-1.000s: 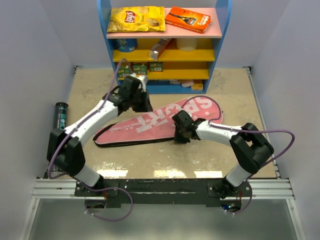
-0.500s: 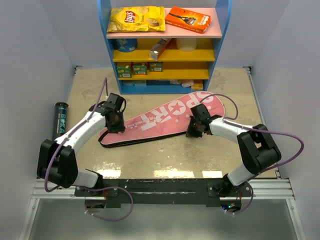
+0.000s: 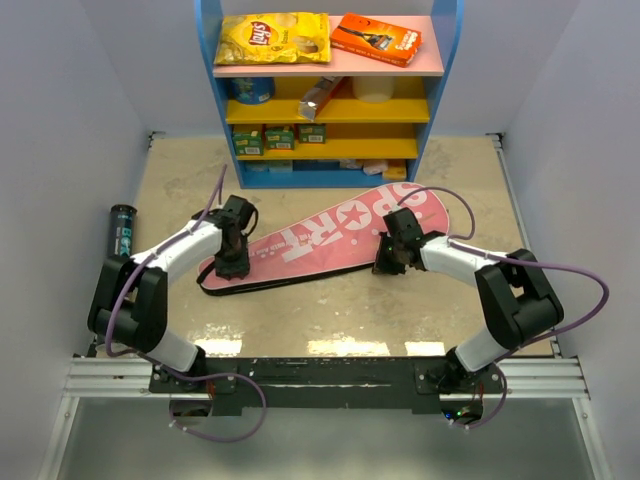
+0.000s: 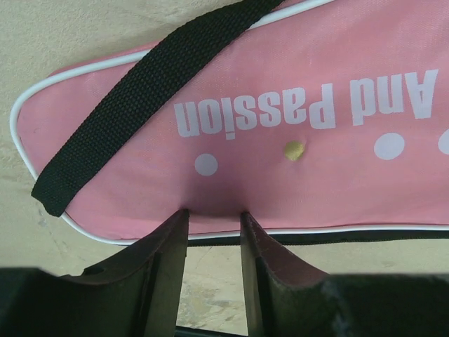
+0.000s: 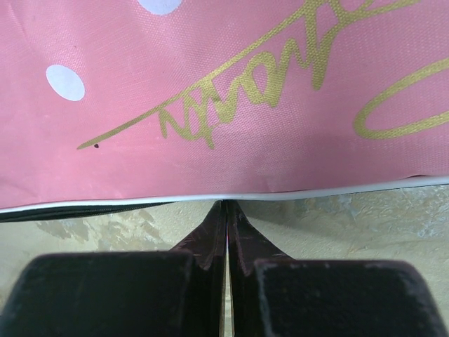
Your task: Pack up the badminton gear
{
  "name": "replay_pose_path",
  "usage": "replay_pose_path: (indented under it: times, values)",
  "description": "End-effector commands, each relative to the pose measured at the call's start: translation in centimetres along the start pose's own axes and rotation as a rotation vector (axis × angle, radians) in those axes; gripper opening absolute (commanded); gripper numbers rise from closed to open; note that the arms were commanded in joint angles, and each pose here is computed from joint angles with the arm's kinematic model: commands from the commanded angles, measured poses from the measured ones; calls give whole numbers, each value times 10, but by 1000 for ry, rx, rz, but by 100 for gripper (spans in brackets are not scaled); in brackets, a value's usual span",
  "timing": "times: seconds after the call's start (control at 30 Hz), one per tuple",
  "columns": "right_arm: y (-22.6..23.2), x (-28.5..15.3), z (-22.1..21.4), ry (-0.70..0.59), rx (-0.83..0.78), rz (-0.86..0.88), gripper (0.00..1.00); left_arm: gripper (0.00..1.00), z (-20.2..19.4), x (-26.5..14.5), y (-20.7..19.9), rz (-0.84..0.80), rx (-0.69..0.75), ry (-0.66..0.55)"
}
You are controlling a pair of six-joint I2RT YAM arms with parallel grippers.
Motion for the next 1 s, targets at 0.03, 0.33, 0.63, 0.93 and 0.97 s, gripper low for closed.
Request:
replay_pose_path:
  times: [0.03,0.33,0.63,0.93,0.97]
  values:
    - [-2,3,6,-46,-22,23,0,41,3,19,4,42,60,0]
    - [-2,6,4,-31,-28,29,0,38,-17,53,-4,-12,105,92]
    - [-2,4,3,-24,-39,32,0,37,-32,64,-37,-130,187,124]
    - [4,-7,6,-32,-61,65,0,36,-43,69,-86,-241,277,138]
    - [8,-8,5,-23,-61,92,0,36,-45,69,-88,-249,281,141]
Point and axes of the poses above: each gripper's point midway between its finger pads, its own x axis out along the fingers, its own y axis along the line the jaws close on, z = x × y, the point moved 7 cm from there along -x, back along the fingers, and after that the axes turned 8 degrees about x, right-handed, at the moved point
